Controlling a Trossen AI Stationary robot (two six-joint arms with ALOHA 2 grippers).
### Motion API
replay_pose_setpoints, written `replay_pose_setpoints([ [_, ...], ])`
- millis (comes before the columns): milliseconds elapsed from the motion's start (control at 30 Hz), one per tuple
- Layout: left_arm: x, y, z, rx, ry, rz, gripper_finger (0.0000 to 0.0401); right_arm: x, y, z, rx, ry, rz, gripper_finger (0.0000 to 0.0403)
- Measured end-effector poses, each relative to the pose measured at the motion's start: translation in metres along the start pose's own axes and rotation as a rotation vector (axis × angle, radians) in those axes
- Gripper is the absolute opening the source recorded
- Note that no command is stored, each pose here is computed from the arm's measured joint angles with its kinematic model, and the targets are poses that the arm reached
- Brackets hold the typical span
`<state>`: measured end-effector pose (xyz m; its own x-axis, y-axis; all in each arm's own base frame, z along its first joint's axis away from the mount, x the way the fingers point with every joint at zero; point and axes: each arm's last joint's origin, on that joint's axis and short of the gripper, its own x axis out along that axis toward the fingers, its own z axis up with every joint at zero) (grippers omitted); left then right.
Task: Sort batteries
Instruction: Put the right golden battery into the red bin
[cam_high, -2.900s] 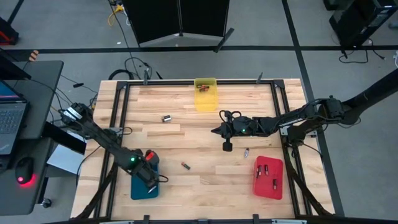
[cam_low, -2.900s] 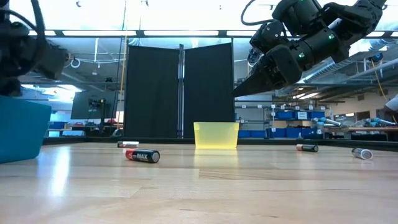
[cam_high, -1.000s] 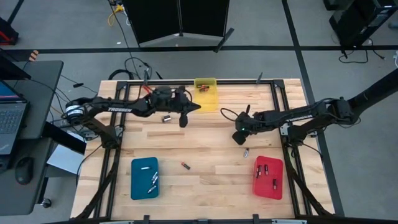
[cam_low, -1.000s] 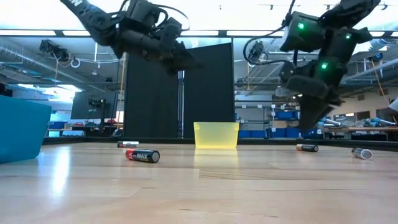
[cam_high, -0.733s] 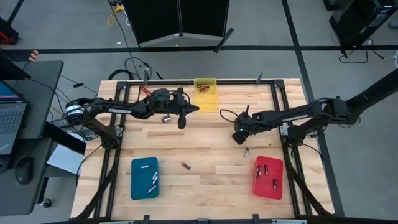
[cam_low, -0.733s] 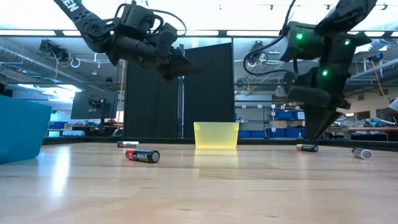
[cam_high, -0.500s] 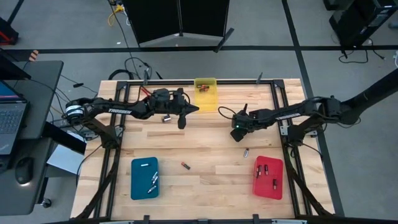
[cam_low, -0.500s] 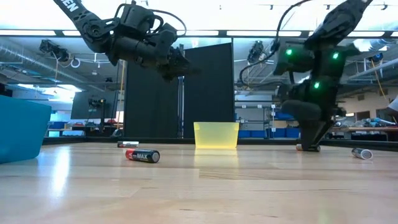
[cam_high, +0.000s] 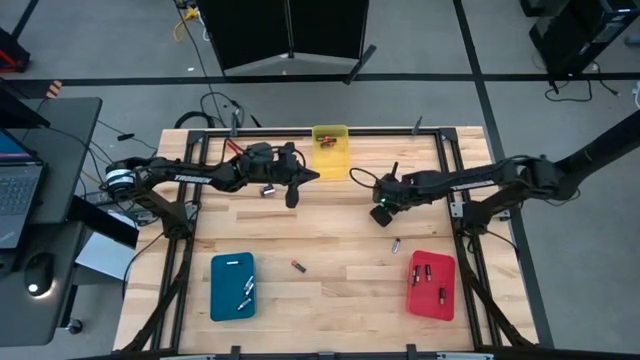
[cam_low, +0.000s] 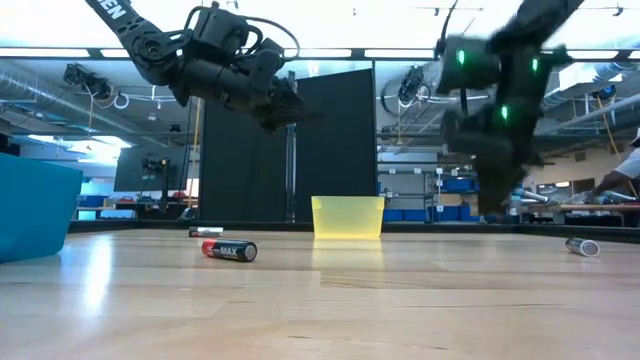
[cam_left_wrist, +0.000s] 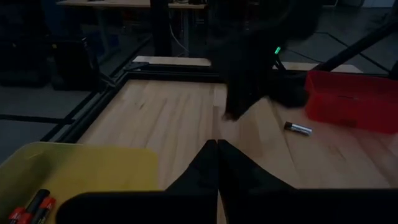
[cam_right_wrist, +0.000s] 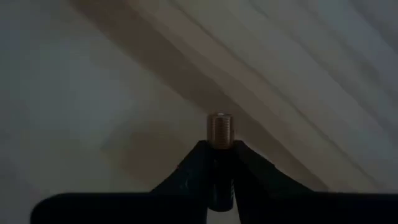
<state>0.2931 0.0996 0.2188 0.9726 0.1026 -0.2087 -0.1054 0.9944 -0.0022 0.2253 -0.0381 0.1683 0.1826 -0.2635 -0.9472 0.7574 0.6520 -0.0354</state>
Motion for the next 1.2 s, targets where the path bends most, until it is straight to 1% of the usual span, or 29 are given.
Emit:
replay_pose_setpoints([
  [100, -0.001, 0.000, -0.004, -0.001, 0.006, 0.002, 0.0007, -0.028, 0.008, -0.003, -0.011, 0.041, -0.019, 0.0055],
  [200, -0.002, 0.000, -0.008, -0.004, 0.019, 0.002, 0.0007, -0.062, 0.025, -0.005, -0.007, 0.032, 0.040, 0.0055],
  [300, -0.004, 0.000, -0.013, -0.007, 0.032, 0.001, 0.0007, -0.086, 0.042, -0.019, 0.016, 0.112, 0.101, 0.0055],
  [367, -0.005, -0.001, -0.017, -0.008, 0.039, 0.000, 0.0008, -0.099, 0.054, -0.032, 0.063, 0.169, 0.150, 0.0055],
  [433, -0.006, -0.001, -0.019, -0.009, 0.043, 0.000, 0.0008, -0.105, 0.062, -0.050, 0.147, 0.261, 0.167, 0.0055],
  [533, -0.006, -0.001, -0.020, -0.009, 0.040, 0.000, 0.0008, -0.113, 0.072, -0.079, 0.255, 0.364, 0.161, 0.0055],
  [633, -0.006, -0.001, -0.020, -0.007, 0.033, 0.000, 0.0008, -0.121, 0.077, -0.109, 0.346, 0.433, 0.117, 0.0055],
  [733, -0.006, -0.001, -0.019, -0.004, 0.023, 0.001, 0.0008, -0.122, 0.076, -0.136, 0.440, 0.454, 0.053, 0.0055],
  [867, -0.006, -0.001, -0.017, -0.001, 0.010, 0.001, 0.0008, -0.110, 0.068, -0.161, 0.531, 0.447, -0.040, 0.0055],
  [1000, -0.006, -0.001, -0.017, -0.003, 0.011, 0.001, 0.0008, -0.092, 0.059, -0.172, 0.573, 0.447, -0.109, 0.0055],
  [1200, -0.006, -0.001, -0.017, -0.004, 0.011, 0.001, 0.0008, -0.072, 0.046, -0.177, 0.606, 0.428, -0.194, 0.0055],
])
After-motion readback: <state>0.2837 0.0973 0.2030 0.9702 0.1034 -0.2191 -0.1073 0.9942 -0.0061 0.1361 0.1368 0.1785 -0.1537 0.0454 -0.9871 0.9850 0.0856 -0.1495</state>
